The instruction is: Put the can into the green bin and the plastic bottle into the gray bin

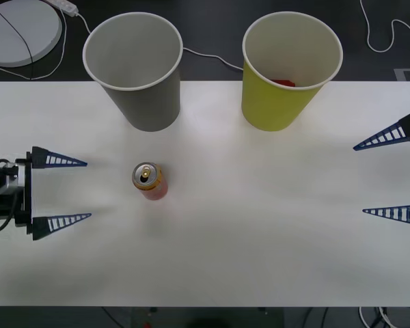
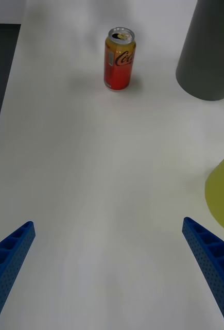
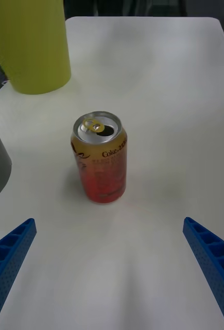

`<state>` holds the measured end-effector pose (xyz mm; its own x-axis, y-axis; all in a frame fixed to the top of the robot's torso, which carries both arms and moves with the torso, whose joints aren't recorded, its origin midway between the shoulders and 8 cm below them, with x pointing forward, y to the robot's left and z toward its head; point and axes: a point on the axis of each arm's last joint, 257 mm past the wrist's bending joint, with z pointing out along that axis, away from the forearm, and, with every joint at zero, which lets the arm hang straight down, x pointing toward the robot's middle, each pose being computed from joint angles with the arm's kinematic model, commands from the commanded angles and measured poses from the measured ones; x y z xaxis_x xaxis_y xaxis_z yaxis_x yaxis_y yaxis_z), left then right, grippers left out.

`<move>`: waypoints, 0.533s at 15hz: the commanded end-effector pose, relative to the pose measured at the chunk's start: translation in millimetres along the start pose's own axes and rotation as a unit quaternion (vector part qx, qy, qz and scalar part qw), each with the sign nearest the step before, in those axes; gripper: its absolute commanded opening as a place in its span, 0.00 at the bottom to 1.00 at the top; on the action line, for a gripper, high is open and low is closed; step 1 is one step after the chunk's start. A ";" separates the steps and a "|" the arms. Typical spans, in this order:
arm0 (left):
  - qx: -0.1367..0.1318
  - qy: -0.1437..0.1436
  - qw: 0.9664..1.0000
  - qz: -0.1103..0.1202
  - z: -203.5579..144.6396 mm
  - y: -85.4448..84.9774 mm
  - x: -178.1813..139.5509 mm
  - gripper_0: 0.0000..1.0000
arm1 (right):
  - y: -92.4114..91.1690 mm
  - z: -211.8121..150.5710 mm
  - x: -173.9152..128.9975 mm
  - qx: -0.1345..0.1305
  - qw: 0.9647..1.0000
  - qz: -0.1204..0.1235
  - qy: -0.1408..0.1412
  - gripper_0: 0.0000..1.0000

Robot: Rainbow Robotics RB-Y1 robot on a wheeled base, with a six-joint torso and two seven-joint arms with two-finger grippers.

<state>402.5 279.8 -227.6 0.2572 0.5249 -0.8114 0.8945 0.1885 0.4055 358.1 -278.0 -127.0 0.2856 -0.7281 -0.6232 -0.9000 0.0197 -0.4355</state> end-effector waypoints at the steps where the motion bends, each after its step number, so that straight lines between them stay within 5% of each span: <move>1: -0.015 -0.019 1.000 -0.020 9.7 -4.1 7.2 1.00 | 0.0 0.0 0.0 0.000 1.000 0.000 0.000 1.00; 8: -0.043 -0.048 0.996 -0.054 32.1 -12.1 19.7 1.00 | 0.0 0.0 0.0 0.000 1.000 0.000 0.000 1.00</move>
<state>407.7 263.3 -260.6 0.1995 0.4211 -0.8848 0.8869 0.3065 0.3458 358.1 -278.0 -127.0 0.2856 -0.7281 -0.6232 -0.9000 0.0197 -0.4355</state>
